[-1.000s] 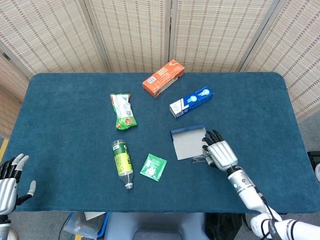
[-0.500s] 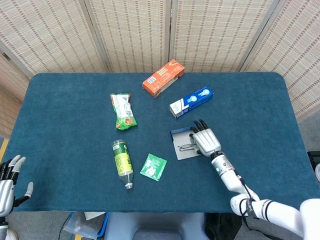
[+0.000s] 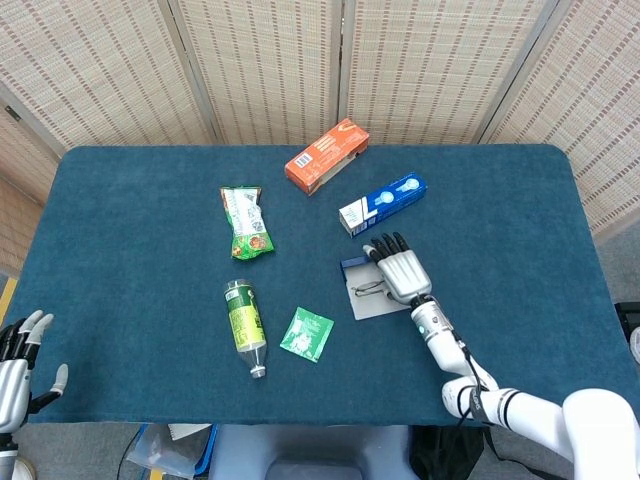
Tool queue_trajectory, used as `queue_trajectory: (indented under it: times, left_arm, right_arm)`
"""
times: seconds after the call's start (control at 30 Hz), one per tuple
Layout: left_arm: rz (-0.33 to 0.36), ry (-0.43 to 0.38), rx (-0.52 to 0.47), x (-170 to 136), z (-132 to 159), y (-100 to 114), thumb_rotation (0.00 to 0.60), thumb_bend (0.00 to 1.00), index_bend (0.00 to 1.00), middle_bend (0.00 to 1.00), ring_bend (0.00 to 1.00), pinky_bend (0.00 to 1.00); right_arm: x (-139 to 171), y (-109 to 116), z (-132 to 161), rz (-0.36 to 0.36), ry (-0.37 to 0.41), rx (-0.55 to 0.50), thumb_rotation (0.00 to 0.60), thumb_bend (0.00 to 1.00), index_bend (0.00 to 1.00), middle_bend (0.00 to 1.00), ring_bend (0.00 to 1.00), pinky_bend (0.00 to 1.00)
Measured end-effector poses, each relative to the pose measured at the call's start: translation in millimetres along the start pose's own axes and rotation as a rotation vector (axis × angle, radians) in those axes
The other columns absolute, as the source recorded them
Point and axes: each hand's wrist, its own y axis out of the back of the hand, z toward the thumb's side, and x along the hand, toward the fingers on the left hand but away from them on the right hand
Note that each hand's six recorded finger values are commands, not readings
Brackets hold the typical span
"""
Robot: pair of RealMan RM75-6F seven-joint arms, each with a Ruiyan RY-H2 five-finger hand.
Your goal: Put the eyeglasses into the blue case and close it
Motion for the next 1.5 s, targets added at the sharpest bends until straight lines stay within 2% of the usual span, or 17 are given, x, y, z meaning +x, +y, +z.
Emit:
queue_trajectory:
  times: [0.4, 0.87, 1.17, 1.5]
  left_arm:
    - [-0.002, -0.003, 0.002, 2, 1, -1, 0.600, 0.42, 0.08, 0.00, 0.00, 0.00]
    - [0.000, 0.015, 0.005, -1, -5, 0, 0.600, 0.42, 0.08, 0.00, 0.00, 0.00]
    - [0.001, 0.025, 0.007, -3, -8, 0, 0.600, 0.42, 0.08, 0.00, 0.00, 0.00]
    - [-0.001, 0.029, 0.007, -3, -11, -1, 0.600, 0.42, 0.08, 0.00, 0.00, 0.00]
  right_arm:
    - [-15, -5, 1, 0.003, -0.055, 0.013, 0.600, 0.27, 0.00, 0.00, 0.00, 0.00]
    - [-41, 0, 11, 0.022, -0.086, 0.006, 0.600, 0.21, 0.00, 0.00, 0.00, 0.00]
    - [-57, 8, 6, 0.025, -0.124, 0.008, 0.600, 0.18, 0.00, 0.00, 0.00, 0.00]
    - [-48, 5, 2, 0.037, -0.104, 0.017, 0.600, 0.16, 0.00, 0.00, 0.00, 0.00]
